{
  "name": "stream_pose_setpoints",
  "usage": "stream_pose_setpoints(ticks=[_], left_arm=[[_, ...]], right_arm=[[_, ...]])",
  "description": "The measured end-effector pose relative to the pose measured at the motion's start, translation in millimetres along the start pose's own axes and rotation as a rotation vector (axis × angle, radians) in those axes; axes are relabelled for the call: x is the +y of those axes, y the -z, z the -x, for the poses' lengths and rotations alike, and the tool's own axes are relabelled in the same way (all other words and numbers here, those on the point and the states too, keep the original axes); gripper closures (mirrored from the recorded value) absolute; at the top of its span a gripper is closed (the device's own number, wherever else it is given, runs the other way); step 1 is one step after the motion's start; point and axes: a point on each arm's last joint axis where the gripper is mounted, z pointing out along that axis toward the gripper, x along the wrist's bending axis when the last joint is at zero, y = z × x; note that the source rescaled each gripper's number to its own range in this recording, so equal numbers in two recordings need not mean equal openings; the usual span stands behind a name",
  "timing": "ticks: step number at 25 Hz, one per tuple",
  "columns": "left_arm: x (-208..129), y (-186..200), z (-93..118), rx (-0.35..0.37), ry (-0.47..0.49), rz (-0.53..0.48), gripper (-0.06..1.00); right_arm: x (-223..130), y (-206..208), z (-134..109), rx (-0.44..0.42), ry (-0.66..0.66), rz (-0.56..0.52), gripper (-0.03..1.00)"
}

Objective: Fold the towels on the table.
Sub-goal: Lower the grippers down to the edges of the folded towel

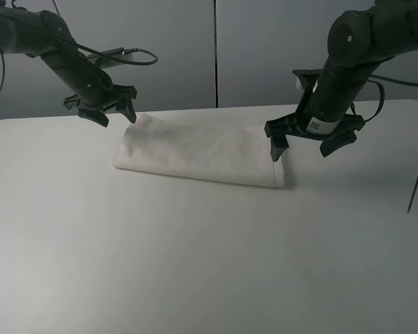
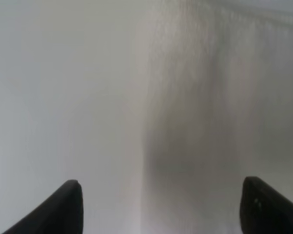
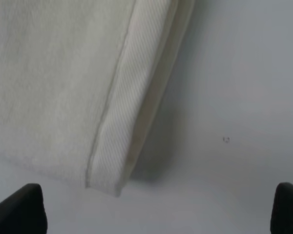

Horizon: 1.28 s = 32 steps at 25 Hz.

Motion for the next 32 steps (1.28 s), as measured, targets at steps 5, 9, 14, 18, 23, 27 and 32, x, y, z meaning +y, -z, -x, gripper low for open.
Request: stream_pose_setpoints(ticks=[5, 9, 14, 18, 23, 27, 32], left_arm=[[-5.5, -12.2, -2.5, 0.003, 0.005, -0.072, 0.01], [-13.3, -24.2, -5.1, 0.007, 0.027, -0.139, 0.00], [-13.4, -24.8, -1.5, 0.049, 0.001, -0.143, 0.00], [-13.2, -25.6, 6.4, 0.081, -0.017, -0.137, 0.00], [-10.6, -29.0, 7.6, 0.098, -0.022, -0.149, 0.00], [-11.9, -42.5, 5.4, 0.099, -0.008, -0.178, 0.00], [-15.4, -51.4, 4.6, 0.091, 0.007, -0.212, 0.00]], right_arm=[[-0.7, -9.8, 0.4, -0.008, -0.003, -0.027, -0.03], [-0.8, -12.5, 0.5, -0.010, -0.002, -0.032, -0.03], [0.4, -13.1, -0.1, -0.005, -0.007, -0.028, -0.03], [0.8, -18.2, -3.0, 0.022, -0.041, -0.043, -0.03], [-0.9, -25.6, -5.5, 0.046, -0.076, -0.072, -0.03], [-1.6, -27.4, -6.1, 0.052, -0.085, -0.082, -0.03], [2.0, -25.4, -3.5, 0.079, -0.131, -0.080, -0.03]])
